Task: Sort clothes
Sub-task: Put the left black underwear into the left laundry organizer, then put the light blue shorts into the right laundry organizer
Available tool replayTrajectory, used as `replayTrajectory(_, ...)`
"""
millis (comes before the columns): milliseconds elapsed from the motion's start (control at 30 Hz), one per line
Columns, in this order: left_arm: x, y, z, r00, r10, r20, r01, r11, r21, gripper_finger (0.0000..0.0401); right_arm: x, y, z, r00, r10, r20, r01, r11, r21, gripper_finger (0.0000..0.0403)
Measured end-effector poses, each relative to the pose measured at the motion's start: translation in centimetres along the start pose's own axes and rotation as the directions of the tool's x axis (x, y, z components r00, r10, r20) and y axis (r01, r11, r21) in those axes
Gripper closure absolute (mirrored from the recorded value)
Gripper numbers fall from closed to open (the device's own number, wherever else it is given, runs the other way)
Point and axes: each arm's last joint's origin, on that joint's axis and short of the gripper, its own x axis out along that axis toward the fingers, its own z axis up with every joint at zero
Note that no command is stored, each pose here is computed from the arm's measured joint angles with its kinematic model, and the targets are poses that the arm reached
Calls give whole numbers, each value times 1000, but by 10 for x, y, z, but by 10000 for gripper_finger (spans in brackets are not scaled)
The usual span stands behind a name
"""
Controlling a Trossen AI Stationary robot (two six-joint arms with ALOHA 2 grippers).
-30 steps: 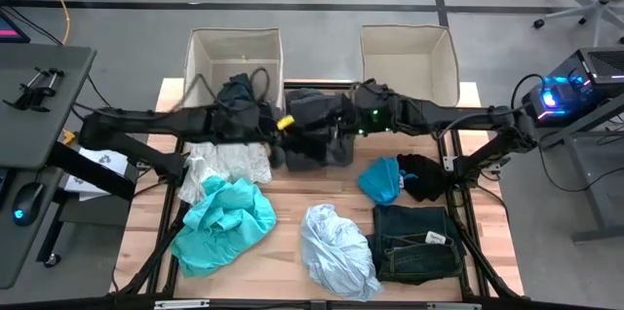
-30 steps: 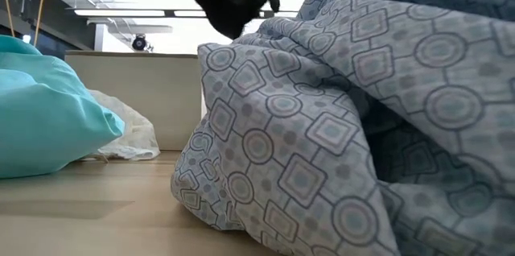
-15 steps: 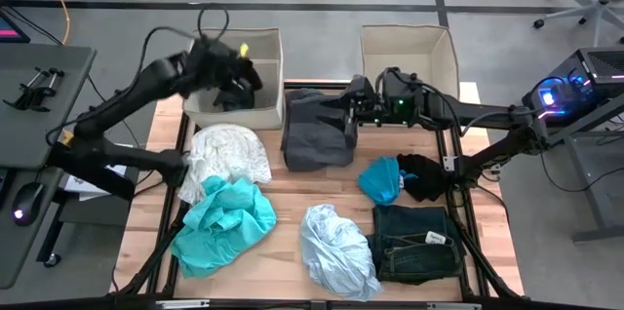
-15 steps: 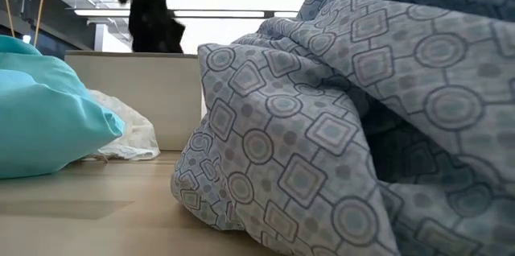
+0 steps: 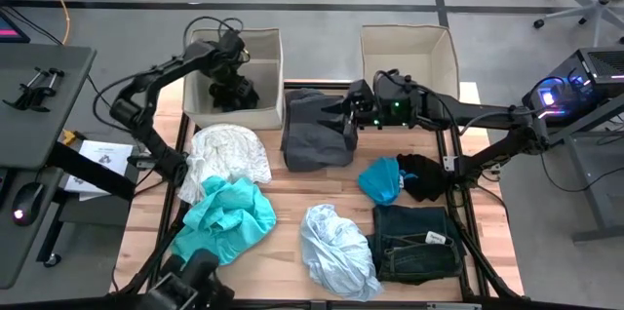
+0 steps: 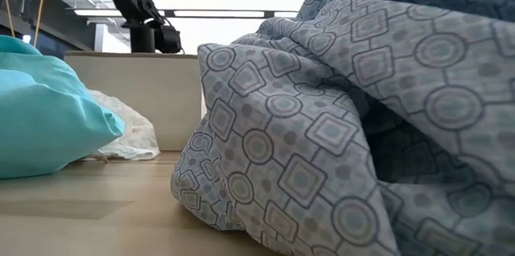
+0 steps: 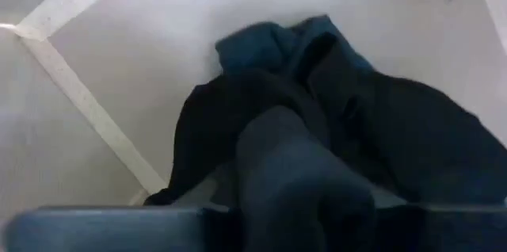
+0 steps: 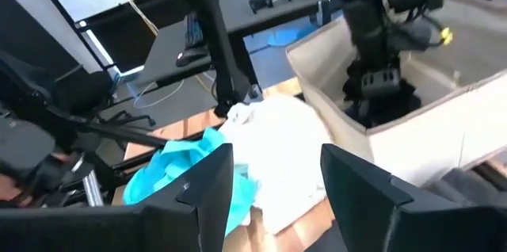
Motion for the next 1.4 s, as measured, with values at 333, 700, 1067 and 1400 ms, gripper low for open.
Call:
replayTrajectory(333, -72, 24, 16, 995, 6, 104, 1, 998, -64, 156, 0, 4, -3, 1000, 13, -22, -13, 1000, -7, 222)
replayTrajectory(700, -212, -23, -54, 938, -169, 303, 160, 986, 54, 153, 0, 4, -3, 1000, 14, -22, -15, 997, -71, 222)
replayTrajectory(1067, -221, -113, -168, 894, -441, 74, 332, 765, 552, 158, 0, 4, -1, 1000, 18, 0, -18, 979, -203, 222)
replayTrajectory(1400, -161, -181, -246, 802, -550, -234, 457, 313, 833, 158, 0, 4, -1, 1000, 19, 1, -18, 968, -250, 222)
